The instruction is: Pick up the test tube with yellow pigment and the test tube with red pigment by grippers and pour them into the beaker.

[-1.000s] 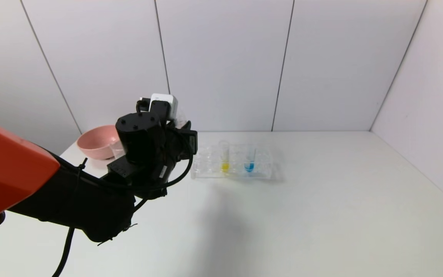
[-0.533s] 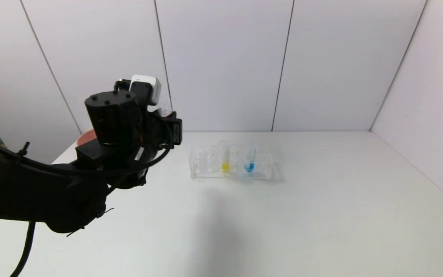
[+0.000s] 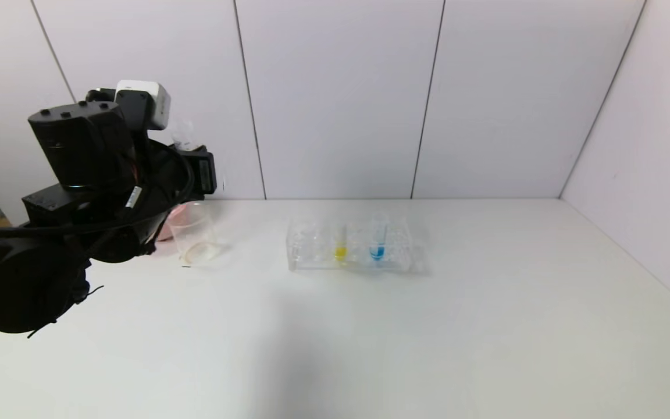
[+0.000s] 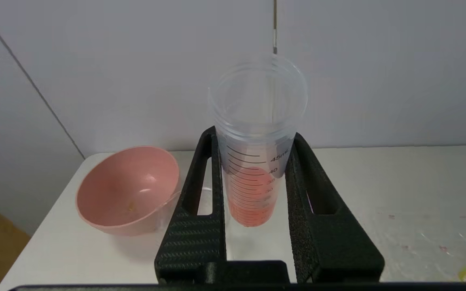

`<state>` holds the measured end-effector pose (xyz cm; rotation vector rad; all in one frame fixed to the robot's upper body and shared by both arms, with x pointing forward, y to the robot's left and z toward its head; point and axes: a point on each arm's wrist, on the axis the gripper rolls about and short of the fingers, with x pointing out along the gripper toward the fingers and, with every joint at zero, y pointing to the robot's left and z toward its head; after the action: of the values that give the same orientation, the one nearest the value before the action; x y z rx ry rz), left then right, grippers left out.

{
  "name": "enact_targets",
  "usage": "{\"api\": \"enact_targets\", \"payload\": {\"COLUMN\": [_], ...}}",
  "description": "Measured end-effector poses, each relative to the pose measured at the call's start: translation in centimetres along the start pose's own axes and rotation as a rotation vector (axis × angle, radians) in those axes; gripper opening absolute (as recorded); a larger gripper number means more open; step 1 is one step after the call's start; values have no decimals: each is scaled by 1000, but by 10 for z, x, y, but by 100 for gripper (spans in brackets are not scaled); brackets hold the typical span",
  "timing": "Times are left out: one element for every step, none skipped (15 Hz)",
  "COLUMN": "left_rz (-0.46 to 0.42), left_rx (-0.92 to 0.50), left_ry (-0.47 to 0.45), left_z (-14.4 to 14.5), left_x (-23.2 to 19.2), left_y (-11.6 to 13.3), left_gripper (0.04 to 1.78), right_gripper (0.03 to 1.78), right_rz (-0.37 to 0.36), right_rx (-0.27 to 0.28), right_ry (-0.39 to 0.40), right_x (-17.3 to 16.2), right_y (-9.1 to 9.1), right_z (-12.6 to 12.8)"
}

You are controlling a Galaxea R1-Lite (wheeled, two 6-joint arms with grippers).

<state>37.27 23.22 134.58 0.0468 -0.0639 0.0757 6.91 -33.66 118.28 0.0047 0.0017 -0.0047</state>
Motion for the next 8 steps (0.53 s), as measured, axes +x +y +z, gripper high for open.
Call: {"api": "enact_targets", "payload": {"left_rz": [26, 51, 72, 88, 99, 107, 115, 124], "left_rx": [3, 9, 15, 22, 26, 28, 29, 30], "left_ry": [3, 12, 23, 35, 43, 47, 47, 48], "left_z": [0, 0, 0, -1, -1, -2, -2, -2], "left_x": [2, 4, 6, 8, 11, 13, 15, 17], "left_y": [8, 16, 24, 33, 42, 52, 63, 72], "left_gripper": [45, 45, 45, 45, 45, 45, 45, 45], "right_gripper": [170, 170, 170, 170, 170, 170, 170, 170], "right_rz": [0, 0, 0, 0, 0, 0, 0, 0], "right_rx": [0, 0, 0, 0, 0, 0, 0, 0], "right_ry": [0, 0, 0, 0, 0, 0, 0, 0], "right_x": [0, 0, 0, 0, 0, 0, 0, 0], "right_y": [0, 0, 0, 0, 0, 0, 0, 0], "right_z": [0, 0, 0, 0, 0, 0, 0, 0]}}
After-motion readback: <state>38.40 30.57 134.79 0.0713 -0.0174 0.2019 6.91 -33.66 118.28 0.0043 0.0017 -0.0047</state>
